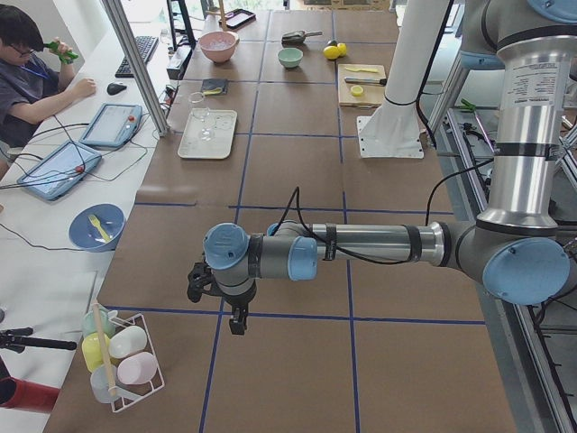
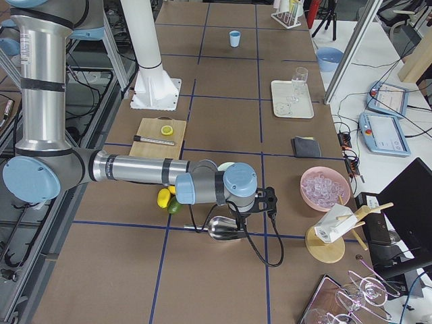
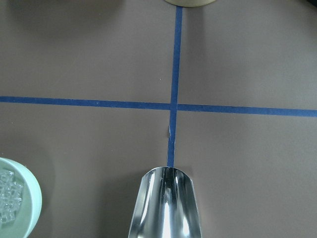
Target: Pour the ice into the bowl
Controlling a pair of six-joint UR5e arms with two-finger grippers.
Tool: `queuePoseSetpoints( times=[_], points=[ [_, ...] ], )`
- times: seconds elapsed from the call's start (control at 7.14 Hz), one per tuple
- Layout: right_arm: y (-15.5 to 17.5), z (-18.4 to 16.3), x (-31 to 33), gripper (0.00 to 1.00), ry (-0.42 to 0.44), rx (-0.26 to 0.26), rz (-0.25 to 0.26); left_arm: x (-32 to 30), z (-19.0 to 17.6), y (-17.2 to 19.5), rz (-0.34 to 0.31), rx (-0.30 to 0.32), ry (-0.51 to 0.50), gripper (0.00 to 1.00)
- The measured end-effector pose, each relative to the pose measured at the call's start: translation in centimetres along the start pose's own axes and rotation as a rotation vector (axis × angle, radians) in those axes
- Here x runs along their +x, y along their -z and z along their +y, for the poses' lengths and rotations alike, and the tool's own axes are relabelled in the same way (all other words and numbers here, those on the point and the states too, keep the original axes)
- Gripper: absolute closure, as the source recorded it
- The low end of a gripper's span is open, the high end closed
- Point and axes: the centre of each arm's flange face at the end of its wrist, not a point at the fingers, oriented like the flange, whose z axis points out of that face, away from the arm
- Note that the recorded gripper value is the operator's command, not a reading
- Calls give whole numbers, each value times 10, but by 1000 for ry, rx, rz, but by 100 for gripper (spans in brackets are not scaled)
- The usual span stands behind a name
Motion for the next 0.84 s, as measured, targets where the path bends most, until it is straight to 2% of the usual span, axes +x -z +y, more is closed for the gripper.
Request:
queuePoseSetpoints(
  times=[0.84],
  points=[
    [1, -4, -5, 0, 8, 4, -4, 7, -3, 6, 3, 13, 31, 0]
  ],
)
